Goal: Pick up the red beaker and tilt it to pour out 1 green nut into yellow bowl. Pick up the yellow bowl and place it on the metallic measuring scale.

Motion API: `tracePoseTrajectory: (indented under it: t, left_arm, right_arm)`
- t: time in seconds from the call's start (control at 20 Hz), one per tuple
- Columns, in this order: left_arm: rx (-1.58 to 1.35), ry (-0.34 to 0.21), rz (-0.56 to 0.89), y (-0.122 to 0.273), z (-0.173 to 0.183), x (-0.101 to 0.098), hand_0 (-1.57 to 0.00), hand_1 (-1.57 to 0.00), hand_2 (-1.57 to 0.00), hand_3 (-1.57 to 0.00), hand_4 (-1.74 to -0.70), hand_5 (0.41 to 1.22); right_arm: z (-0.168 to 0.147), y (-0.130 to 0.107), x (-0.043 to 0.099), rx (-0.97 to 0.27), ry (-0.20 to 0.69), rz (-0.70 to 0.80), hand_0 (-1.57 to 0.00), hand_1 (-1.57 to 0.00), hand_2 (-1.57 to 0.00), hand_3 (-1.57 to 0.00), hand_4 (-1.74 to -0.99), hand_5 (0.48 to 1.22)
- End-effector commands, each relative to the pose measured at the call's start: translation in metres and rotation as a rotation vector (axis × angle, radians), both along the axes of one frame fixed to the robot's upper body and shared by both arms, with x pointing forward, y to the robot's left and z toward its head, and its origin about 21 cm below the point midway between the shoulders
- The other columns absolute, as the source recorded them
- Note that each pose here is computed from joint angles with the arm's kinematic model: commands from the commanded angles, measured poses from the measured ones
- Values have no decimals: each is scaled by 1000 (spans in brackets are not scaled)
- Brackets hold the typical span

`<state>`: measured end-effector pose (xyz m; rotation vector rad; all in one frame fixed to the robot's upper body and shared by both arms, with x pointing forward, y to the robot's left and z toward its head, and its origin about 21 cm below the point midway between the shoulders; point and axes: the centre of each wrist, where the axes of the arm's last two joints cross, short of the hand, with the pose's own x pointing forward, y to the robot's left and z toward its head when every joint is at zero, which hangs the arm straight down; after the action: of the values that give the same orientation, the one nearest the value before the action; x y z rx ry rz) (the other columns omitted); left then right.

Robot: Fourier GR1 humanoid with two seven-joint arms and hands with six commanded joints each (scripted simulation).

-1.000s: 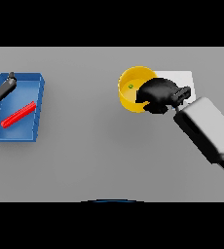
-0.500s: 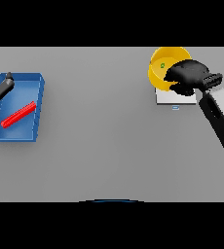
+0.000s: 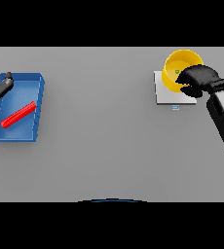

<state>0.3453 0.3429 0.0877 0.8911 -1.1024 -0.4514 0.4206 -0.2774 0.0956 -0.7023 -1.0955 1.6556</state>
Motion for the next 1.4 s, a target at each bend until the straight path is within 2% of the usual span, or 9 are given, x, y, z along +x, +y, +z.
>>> tracePoseTrajectory:
  t: [0.0, 0.25, 0.35, 0.5, 0.55, 0.7, 0.85, 1.05, 1.35]
  left_arm:
    - [-6, 0, -1, 2, -2, -2, 1, 1, 1, 1, -722, 678]
    - [-9, 8, 5, 0, 1, 2, 1, 1, 1, 1, -723, 671]
    - [-5, 11, 1, -1, -2, 3, 1, 1, 1, 1, -722, 668]
    - [-1, -2, -4, -4, 2, 5, 1, 1, 1, 1, -724, 671]
    - [0, -2, -7, -2, 2, 4, 1, 1, 1, 1, -722, 671]
    - [-2, 5, 0, -3, -1, 5, 1, 1, 1, 1, -719, 667]
    - [-9, -4, -9, -8, -5, 5, 1, 1, 1, 1, -721, 663]
    - [-5, 12, 0, -5, -5, 4, 1, 1, 1, 1, -722, 664]
    - [6, 0, -1, -3, -5, 6, 1, 1, 1, 1, -722, 664]
  right_arm:
    - [-5, -3, -2, 11, 4, -7, -1571, -1571, -1396, -1346, -1741, 1221]
    - [-17, 0, 2, 55, 19, -3, -1556, -1571, -1338, -1436, -1741, 1221]
    - [-16, -4, 3, 55, 21, -8, -1464, -1571, -1335, -1451, -1741, 1221]
    - [-17, 2, 4, 70, 25, -12, -1492, -1484, -1450, -1097, -1737, 1221]
    - [-19, 1, 3, 65, 30, -11, -1439, -1337, -1286, -990, -1688, 1221]
    - [-19, 0, 3, 24, 40, -15, -792, -705, -782, -723, -1609, 1029]
    - [-17, 5, 5, -7, 51, 24, -405, -360, -464, -552, -1567, 929]
    - [-17, 5, 5, 17, 37, 54, -165, -147, -195, -394, -1546, 856]
    - [-19, -1, 6, 15, 54, 24, -43, -38, -50, -219, -1509, 774]
